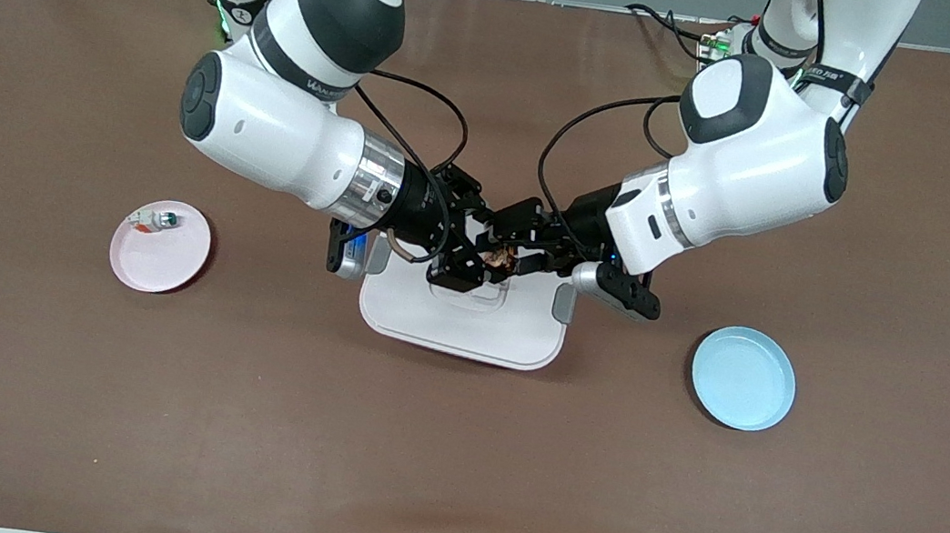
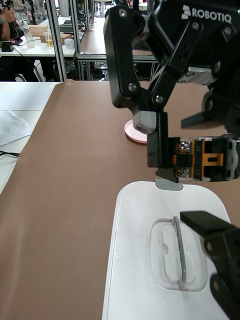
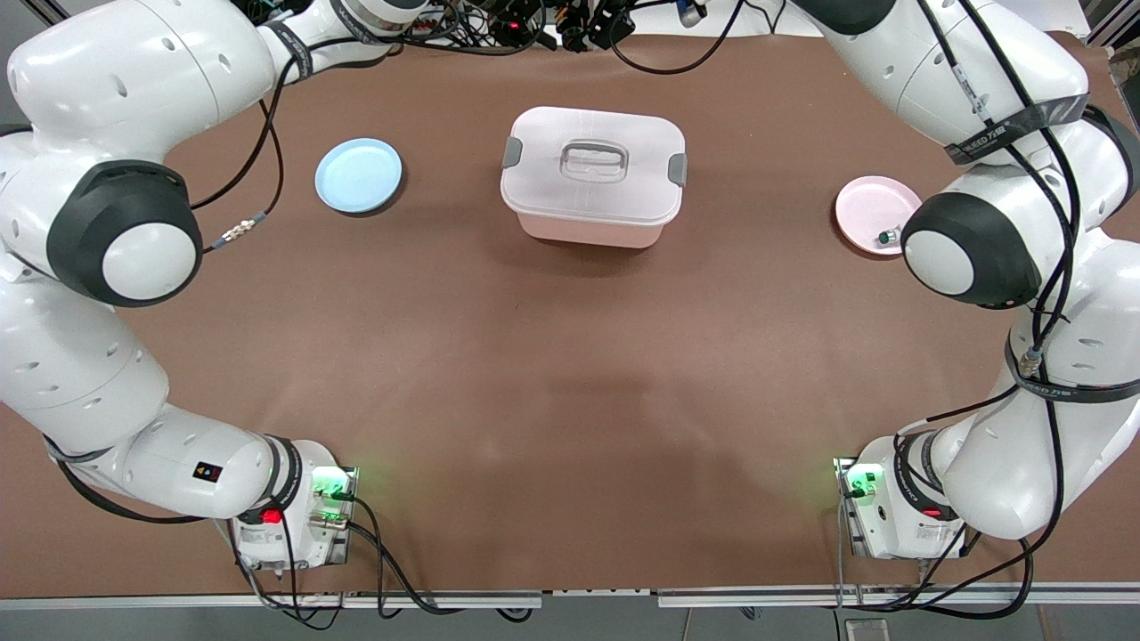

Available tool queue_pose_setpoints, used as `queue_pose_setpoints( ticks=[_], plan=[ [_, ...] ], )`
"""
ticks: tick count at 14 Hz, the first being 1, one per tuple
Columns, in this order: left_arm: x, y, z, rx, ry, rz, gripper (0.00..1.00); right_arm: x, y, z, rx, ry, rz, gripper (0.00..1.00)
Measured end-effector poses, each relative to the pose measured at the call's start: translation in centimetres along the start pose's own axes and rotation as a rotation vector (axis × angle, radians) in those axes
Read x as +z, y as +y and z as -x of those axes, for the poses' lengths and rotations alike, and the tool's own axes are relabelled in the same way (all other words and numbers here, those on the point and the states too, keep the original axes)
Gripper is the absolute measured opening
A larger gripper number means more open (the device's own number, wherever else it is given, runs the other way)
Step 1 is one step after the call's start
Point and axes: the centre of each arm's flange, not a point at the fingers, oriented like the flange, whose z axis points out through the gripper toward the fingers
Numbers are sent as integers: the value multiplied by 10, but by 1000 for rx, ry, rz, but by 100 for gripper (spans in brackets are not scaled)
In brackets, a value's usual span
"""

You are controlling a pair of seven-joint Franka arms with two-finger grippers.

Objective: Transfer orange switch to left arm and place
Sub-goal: 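Grasp the switch with the left gripper above the white box, then open the right gripper and withdraw while the left gripper carries the switch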

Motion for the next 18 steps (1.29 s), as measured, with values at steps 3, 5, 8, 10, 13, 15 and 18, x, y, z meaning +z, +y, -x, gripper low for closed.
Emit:
queue_pose_setpoints(
  ticks=[3, 5, 8, 10, 13, 15, 18],
  plan=[
    [-1, 5, 1, 25, 2, 6, 36, 5, 0, -2, 3, 1, 6, 72],
    [-2, 4, 0, 26, 3, 7, 34, 5, 0, -2, 4, -1, 2, 72],
    [-2, 4, 0, 26, 4, 7, 34, 5, 0, -1, 2, -2, 2, 72],
    [-1, 2, -1, 35, 3, 5, 34, 4, 0, 0, -12, -2, 0, 85],
    [-2, -3, -3, 36, 3, 1, 34, -1, -3, -4, -129, 9, 6, 100],
    [-5, -5, -3, 35, -22, -1, 34, -10, -7, -20, -238, 34, 42, 100],
    [-36, -8, -5, 31, -84, -7, 34, -42, -19, -70, -440, 71, 135, 100]
  ],
)
